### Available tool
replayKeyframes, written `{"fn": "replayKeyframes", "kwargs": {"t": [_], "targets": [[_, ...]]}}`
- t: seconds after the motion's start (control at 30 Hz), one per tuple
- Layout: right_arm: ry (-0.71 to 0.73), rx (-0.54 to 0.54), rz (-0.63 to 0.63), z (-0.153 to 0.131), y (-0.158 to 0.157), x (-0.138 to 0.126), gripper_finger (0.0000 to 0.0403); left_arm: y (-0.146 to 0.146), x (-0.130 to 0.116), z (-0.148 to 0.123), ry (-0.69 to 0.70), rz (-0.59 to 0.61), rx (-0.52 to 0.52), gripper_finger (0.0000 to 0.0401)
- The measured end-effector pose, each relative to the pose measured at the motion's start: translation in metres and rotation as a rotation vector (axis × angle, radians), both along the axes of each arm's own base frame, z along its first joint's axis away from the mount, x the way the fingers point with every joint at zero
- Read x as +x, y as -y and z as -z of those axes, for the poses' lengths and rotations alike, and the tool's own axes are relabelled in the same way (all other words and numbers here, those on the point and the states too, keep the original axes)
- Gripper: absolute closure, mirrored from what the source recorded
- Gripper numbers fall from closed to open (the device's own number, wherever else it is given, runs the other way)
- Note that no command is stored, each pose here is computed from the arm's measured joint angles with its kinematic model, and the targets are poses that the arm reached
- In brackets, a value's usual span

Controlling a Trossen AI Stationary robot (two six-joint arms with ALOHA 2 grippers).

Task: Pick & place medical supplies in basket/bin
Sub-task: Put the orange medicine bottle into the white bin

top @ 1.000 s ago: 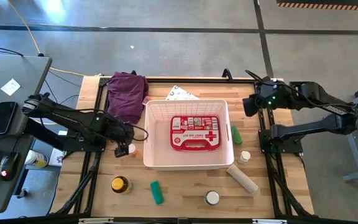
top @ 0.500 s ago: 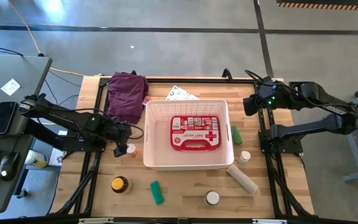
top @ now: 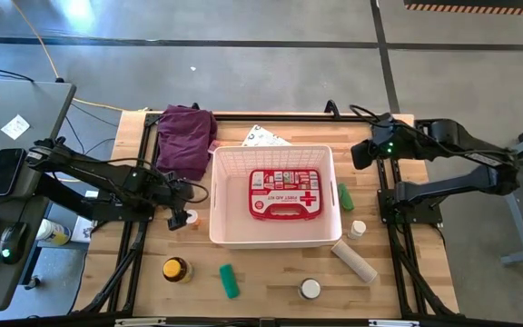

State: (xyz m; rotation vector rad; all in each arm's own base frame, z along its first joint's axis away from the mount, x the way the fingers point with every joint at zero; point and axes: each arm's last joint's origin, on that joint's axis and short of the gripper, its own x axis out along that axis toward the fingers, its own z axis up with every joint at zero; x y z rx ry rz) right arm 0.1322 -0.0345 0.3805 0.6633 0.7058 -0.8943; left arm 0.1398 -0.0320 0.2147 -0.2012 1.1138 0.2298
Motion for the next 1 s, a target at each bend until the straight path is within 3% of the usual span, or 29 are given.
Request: {"fn": "replayKeyframes", "kwargs": {"t": [0.23,1.0], "targets": [[-0.034,0.015,-0.014,0.004,0.001,0.009,0.023,0.003,0.007,0.001,0.03,0.002,-0.029,0.0002],[-0.069,0.015,-0.031,0.006,0.001,0.01,0.0228,0.011,0.027,0.024,-0.12,0.062,-0.08,0.0002]]}}
